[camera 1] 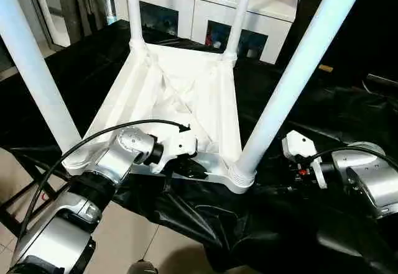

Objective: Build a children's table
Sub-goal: Rotate leg to tighten

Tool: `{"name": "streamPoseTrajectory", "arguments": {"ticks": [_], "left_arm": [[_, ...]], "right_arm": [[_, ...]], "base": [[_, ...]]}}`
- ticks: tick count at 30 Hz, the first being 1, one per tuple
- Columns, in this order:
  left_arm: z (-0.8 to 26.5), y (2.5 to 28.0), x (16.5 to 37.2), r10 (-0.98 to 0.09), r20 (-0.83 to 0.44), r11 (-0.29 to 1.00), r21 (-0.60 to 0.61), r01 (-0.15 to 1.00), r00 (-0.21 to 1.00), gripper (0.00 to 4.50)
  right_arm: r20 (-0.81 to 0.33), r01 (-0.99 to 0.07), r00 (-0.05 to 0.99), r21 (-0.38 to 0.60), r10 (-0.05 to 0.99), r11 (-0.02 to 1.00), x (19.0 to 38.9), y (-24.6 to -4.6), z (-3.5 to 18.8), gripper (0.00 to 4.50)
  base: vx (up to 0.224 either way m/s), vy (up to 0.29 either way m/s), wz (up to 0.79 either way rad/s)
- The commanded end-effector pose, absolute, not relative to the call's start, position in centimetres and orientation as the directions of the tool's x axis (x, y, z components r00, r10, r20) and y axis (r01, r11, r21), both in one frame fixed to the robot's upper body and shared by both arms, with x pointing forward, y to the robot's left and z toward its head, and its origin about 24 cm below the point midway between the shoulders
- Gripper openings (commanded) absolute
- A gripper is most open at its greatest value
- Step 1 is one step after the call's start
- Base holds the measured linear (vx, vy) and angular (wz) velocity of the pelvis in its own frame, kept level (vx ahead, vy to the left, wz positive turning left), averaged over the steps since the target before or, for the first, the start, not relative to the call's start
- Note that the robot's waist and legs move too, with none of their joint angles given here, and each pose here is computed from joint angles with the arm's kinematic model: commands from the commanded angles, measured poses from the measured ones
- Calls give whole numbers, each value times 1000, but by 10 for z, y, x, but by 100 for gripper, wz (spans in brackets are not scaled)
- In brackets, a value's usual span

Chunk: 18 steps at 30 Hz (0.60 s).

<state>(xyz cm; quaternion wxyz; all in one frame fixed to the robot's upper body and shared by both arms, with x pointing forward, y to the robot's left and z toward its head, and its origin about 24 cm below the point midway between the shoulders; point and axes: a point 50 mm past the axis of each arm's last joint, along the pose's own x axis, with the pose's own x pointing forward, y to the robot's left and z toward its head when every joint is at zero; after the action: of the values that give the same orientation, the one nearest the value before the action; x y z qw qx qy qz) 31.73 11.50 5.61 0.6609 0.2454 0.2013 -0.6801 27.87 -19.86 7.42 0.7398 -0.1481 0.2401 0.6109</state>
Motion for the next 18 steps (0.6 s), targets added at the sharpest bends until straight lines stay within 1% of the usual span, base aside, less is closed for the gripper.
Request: {"name": "streamPoseTrajectory", "arguments": {"ticks": [1,2,6,8,9,10,11,13,15,16,18], "left_arm": [[33,122,307,-716,-694,-67,-43,997,-78,0],[32,125,307,-725,-687,-25,-47,999,-51,0],[33,136,316,-736,-669,149,-12,989,103,0],[34,143,318,-737,-656,222,-6,975,164,0],[34,144,318,-737,-655,227,-5,974,169,0],[36,152,315,-737,-649,244,5,970,189,0],[36,154,314,-737,-648,247,7,969,193,0],[41,163,310,-739,-638,260,24,965,215,0],[46,168,307,-738,-632,262,53,964,235,0],[49,170,304,-743,-624,253,74,965,242,0],[51,171,303,-747,-618,242,89,966,244,0]], "right_arm": [[-531,-972,146,81,835,221,277,-199,74,386],[-516,-968,170,72,840,240,279,-198,74,396],[-516,-966,178,71,838,250,278,-194,69,431],[-526,-961,218,31,822,275,280,-192,65,446],[-526,-959,226,27,820,281,281,-192,64,446],[-515,-951,272,-14,813,309,285,-188,61,446],[-511,-948,284,-25,812,316,287,-186,60,446],[-484,-936,340,-89,806,342,292,-180,58,446],[-457,-923,375,-98,807,373,296,-175,57,446],[-430,-912,406,-130,806,390,299,-171,57,446],[-411,-901,430,-140,804,411,301,-167,57,446]], "base": [[0,0,0],[0,0,0],[0,0,0],[0,0,0],[0,0,0],[0,0,0],[-40,10,-23],[-37,11,-25],[-13,3,-19],[0,0,0],[0,0,0]]}}
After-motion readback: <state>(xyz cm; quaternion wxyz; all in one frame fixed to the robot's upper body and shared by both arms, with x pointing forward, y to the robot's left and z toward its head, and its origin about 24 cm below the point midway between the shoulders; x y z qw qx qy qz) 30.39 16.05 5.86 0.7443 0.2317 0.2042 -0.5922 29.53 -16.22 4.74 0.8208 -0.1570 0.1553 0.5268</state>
